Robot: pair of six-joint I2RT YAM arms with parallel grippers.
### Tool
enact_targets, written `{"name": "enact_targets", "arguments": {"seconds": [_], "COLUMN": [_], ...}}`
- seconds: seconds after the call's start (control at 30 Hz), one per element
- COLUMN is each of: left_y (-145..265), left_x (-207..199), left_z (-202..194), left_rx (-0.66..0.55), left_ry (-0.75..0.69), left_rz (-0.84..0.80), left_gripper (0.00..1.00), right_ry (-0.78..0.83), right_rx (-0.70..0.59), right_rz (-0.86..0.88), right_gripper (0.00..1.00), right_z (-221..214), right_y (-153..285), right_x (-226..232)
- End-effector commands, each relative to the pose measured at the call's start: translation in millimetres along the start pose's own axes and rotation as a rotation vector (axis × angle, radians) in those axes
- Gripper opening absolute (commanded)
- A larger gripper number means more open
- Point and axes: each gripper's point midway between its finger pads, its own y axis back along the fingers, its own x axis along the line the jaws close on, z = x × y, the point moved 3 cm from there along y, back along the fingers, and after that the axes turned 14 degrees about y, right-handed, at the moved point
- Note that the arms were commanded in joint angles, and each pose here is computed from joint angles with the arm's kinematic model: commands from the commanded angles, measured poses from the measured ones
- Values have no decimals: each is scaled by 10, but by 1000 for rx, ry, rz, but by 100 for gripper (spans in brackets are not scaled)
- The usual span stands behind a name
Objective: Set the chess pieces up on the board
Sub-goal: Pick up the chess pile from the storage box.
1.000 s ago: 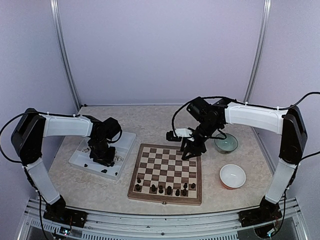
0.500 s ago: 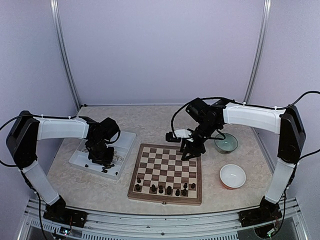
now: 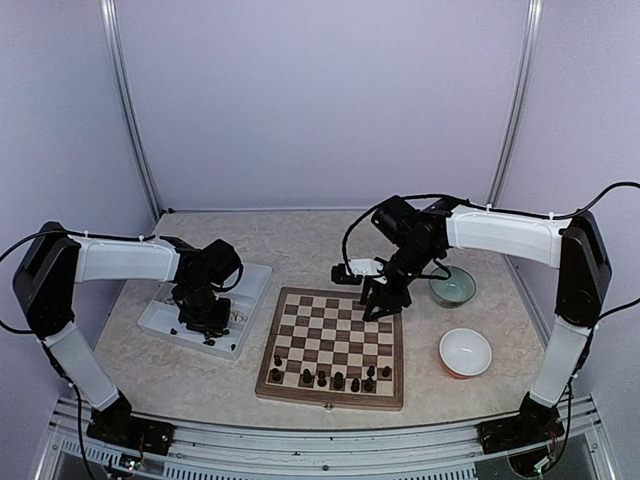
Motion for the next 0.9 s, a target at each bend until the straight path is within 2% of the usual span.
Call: {"name": "enact_targets", "arguments": {"seconds": [0.0, 0.27, 0.6, 0.87], "left_y": [0, -95, -268, -141], "left_x": [16, 93, -47, -53], "left_z": [-128, -231, -310, -271], "left_rx": [23, 41, 65, 31], "left_ry": [-17, -63, -117, -110], "left_rz": [5, 0, -56, -74], "left_gripper": [37, 38, 38, 37], "right_ry": [-1, -1, -10, -15], "right_rx": [-8, -7, -6, -8], "right_rz": [10, 19, -2, -1], "right_gripper": [44, 45, 44, 44], "right_z": [55, 51, 90, 126], "right_y": [34, -1, -8, 10], "right_x": [5, 16, -63, -95]}}
